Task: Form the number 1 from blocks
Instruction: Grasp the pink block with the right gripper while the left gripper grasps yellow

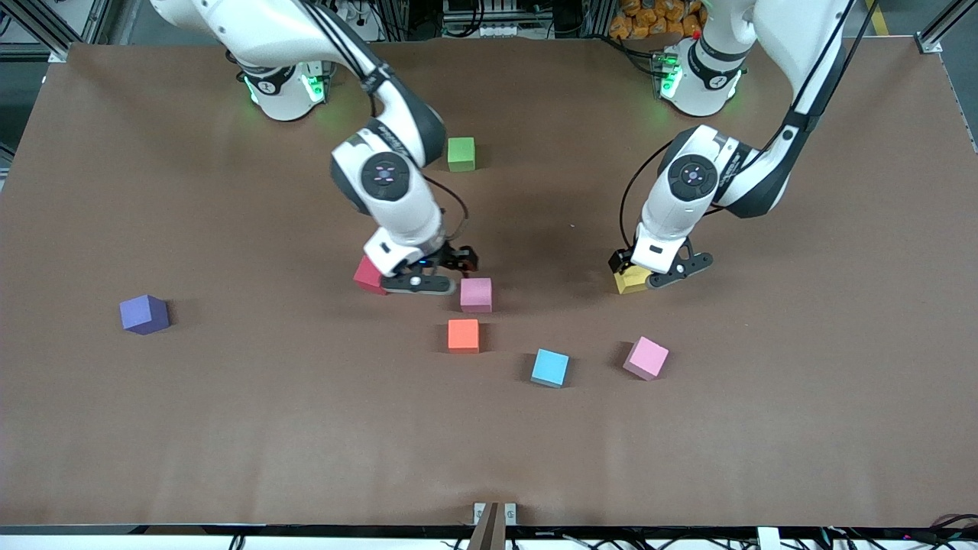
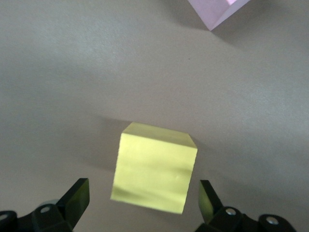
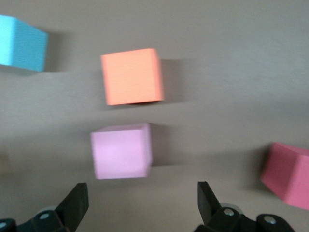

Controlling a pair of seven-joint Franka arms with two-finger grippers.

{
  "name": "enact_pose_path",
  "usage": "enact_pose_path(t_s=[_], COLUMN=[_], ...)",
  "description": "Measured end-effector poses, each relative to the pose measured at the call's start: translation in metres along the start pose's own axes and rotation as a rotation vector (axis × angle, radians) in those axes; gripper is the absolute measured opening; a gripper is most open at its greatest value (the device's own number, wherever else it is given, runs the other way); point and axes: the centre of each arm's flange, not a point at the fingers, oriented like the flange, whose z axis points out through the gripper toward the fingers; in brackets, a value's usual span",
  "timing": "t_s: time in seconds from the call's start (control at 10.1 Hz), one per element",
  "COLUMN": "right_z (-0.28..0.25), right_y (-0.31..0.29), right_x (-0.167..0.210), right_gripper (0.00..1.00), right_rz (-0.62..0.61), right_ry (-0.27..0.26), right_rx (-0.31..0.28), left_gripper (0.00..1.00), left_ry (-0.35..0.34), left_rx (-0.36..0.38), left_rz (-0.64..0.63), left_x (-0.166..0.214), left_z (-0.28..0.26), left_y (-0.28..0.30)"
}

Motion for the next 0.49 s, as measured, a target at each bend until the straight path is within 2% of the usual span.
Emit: enact_pose_path(t_s=[0.2,0.49], right_z=[0.013,0.040], right_y=[-0.025,-0.026], right_x=[0.012,0.022], right_gripper=[1.00,1.00], right_rz=[-0.051,-0.152], right_ry=[0.037,0.038], right_rx=[0.004,-0.018], left_gripper=[1.00,1.00], left_ry=[-0.007,-0.017], left_rx=[-0.009,-0.014], left_rz=[-0.022,-0.027], left_x=[0.005,0.010], left_z=[0.012,0.019], left_y=[0.006,0.011])
